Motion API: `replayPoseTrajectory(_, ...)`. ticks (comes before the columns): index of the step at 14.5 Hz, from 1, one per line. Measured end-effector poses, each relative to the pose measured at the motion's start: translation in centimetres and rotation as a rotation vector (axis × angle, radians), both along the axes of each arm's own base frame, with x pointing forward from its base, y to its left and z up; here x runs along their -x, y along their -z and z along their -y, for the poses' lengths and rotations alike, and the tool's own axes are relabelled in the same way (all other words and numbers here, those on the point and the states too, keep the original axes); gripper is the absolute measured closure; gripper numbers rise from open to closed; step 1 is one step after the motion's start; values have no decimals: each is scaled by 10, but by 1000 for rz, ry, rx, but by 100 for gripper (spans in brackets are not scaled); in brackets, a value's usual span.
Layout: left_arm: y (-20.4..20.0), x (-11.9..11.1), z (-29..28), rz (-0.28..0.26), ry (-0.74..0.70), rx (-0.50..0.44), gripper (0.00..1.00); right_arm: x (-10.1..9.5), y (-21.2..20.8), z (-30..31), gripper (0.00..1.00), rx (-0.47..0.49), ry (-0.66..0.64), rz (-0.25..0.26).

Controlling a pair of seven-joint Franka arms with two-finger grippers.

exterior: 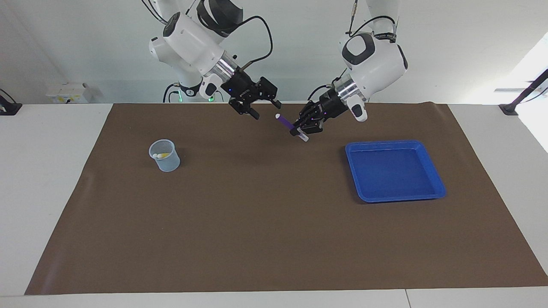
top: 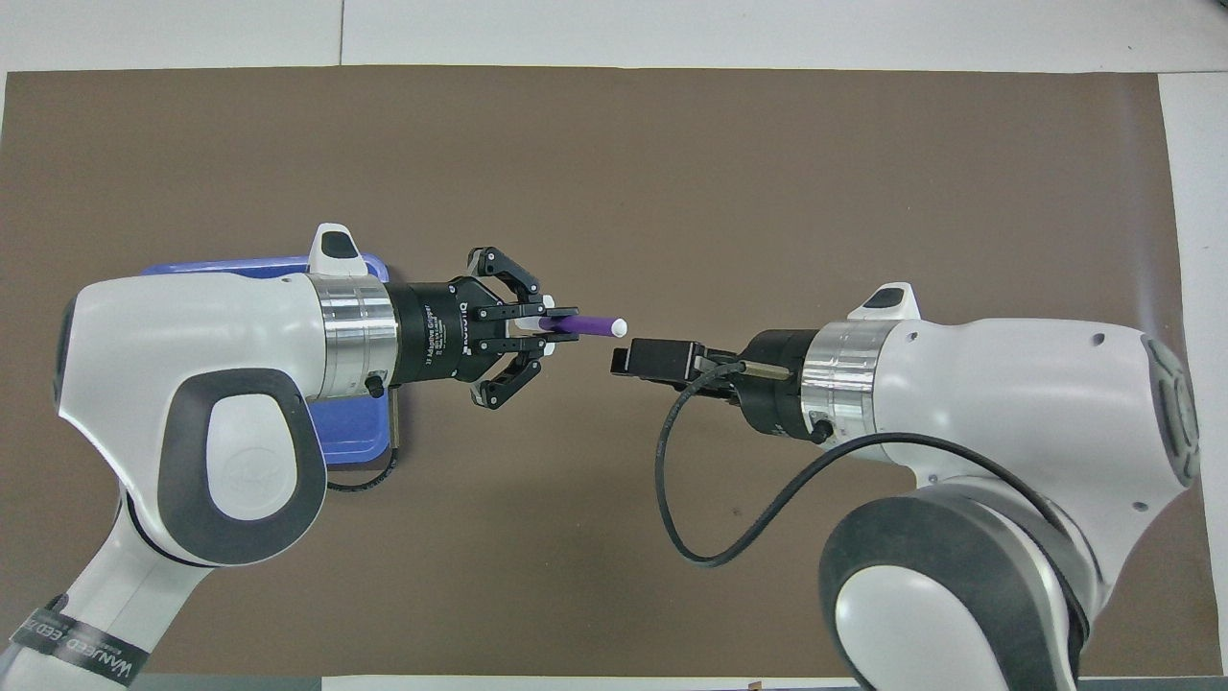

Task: Right arm passes pens to left for tray arrangement
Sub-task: 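Lower the pen into the tray with the left gripper while the right gripper returns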

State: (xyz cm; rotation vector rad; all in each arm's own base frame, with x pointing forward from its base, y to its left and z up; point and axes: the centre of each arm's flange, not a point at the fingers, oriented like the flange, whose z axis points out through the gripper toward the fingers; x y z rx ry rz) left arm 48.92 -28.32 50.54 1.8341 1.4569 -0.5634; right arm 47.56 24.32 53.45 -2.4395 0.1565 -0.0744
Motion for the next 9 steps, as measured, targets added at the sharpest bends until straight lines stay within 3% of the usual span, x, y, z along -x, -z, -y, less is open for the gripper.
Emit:
replayPoseTrajectory(3, 21, -10, -27, 83, 108, -123, 81, -8, 3, 60, 0, 126, -242, 52)
replayPoseTrajectory(6, 54, -22, -70, 127, 310, -234, 81, -12, 7, 118, 0, 227, -530, 159)
replayPoseTrajectory(9, 78, -33, -121, 214, 555, -387, 81, -13, 12, 157, 0, 333, -865, 279)
